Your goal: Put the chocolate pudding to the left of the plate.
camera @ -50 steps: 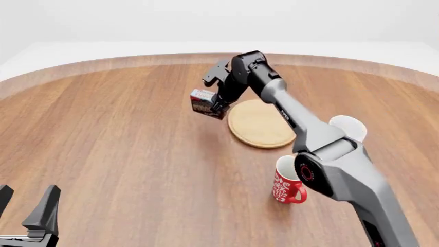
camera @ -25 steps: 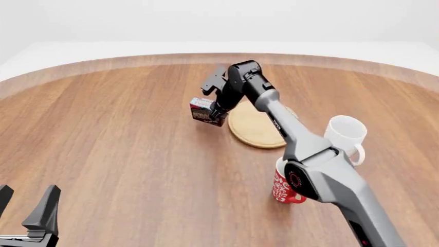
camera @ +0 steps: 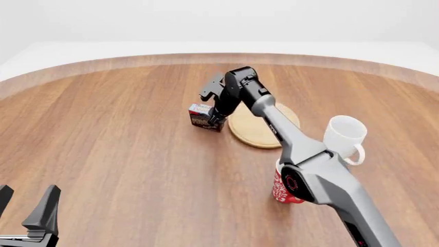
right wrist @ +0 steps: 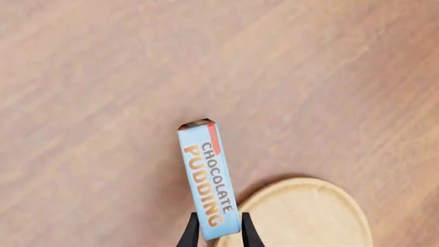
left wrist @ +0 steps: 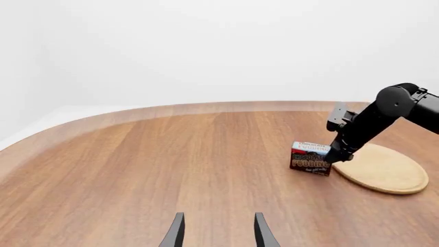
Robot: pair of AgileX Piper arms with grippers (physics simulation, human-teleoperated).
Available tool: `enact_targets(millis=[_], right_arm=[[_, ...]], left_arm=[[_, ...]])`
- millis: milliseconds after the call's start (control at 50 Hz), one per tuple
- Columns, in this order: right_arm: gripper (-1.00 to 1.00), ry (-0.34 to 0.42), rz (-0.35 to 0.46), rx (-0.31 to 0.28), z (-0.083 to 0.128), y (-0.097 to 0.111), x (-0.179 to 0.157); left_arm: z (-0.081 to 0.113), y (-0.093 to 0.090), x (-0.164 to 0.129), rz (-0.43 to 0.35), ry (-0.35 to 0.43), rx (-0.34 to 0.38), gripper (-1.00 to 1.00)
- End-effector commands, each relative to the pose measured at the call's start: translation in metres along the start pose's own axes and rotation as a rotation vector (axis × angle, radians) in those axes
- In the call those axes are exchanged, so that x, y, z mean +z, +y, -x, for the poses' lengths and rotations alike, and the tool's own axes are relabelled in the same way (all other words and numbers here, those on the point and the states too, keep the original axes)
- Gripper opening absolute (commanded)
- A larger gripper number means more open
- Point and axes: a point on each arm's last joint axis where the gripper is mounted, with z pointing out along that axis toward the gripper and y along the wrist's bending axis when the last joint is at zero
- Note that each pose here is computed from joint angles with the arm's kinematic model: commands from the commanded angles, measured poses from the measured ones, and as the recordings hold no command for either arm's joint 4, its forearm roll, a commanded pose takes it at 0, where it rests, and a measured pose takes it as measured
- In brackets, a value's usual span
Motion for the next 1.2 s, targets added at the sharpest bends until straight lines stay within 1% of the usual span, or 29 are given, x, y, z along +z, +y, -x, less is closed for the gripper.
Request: enact_targets(millis=[20,60,80,100,120,380,500,540,620,660,700,720,740,800,820,860,880,920,960,980,1100,1120,1140,1200], right_arm=[[-1.00,0.009,0.004,0.007,-0.003,0.000,0.006],[-1.00,0.016,0.009,-0.012,-0.003,0.002,0.006],[1.00,0.010,0.008,0.002,0.000,0.003,0.002],[1.00,0.010,0.008,0.002,0.000,0.003,0.002],[1.00,0.002,-0.003,-0.004,-0.002,-0.003,0.000],[1.00,-0.029,-0.026,0.008,0.003,-0.013,-0.021],[1.00,-0.044,-0.037,0.016,0.008,-0.018,-0.049],[1.00,-0.056,-0.046,0.023,0.006,-0.019,-0.060],[1.00,-0.070,-0.047,0.029,-0.002,-0.009,-0.077],[1.00,-0.090,-0.051,0.035,-0.006,0.000,-0.093],[1.00,-0.110,-0.059,0.042,-0.009,0.003,-0.104],[1.00,-0.114,-0.056,0.043,-0.011,0.008,-0.108],[1.00,-0.142,-0.059,0.053,-0.014,0.017,-0.122],[1.00,-0.170,-0.055,0.072,-0.020,0.032,-0.143],[1.00,-0.190,-0.059,0.082,-0.022,0.036,-0.156],[1.00,-0.203,-0.064,0.086,-0.027,0.037,-0.168],[1.00,-0.210,-0.062,0.086,-0.031,0.043,-0.176],[1.00,-0.228,-0.064,0.095,-0.037,0.048,-0.187],[1.00,-0.263,-0.074,0.111,-0.047,0.053,-0.203],[1.00,-0.263,-0.074,0.111,-0.047,0.054,-0.203],[1.00,-0.326,-0.092,0.138,-0.058,0.059,-0.227],[1.00,-0.354,-0.094,0.149,-0.061,0.064,-0.237],[1.00,-0.354,-0.094,0.149,-0.061,0.064,-0.237],[1.00,-0.387,-0.100,0.156,-0.068,0.069,-0.250]], left_arm=[[0.000,0.000,0.000,0.000,0.000,0.000,1.00],[0.000,0.000,0.000,0.000,0.000,0.000,1.00],[0.000,0.000,0.000,0.000,0.000,0.000,1.00],[0.000,0.000,0.000,0.000,0.000,0.000,1.00],[0.000,0.000,0.000,0.000,0.000,0.000,1.00],[0.000,0.000,0.000,0.000,0.000,0.000,1.00],[0.000,0.000,0.000,0.000,0.000,0.000,1.00],[0.000,0.000,0.000,0.000,0.000,0.000,1.00],[0.000,0.000,0.000,0.000,0.000,0.000,1.00],[0.000,0.000,0.000,0.000,0.000,0.000,1.00],[0.000,0.000,0.000,0.000,0.000,0.000,1.00],[0.000,0.000,0.000,0.000,0.000,0.000,1.00],[0.000,0.000,0.000,0.000,0.000,0.000,1.00],[0.000,0.000,0.000,0.000,0.000,0.000,1.00],[0.000,0.000,0.000,0.000,0.000,0.000,1.00],[0.000,0.000,0.000,0.000,0.000,0.000,1.00],[0.000,0.000,0.000,0.000,0.000,0.000,1.00],[0.000,0.000,0.000,0.000,0.000,0.000,1.00],[0.000,0.000,0.000,0.000,0.000,0.000,1.00],[0.000,0.000,0.000,0.000,0.000,0.000,1.00],[0.000,0.000,0.000,0.000,0.000,0.000,1.00],[0.000,0.000,0.000,0.000,0.000,0.000,1.00],[0.000,0.000,0.000,0.000,0.000,0.000,1.00],[0.000,0.000,0.000,0.000,0.000,0.000,1.00]])
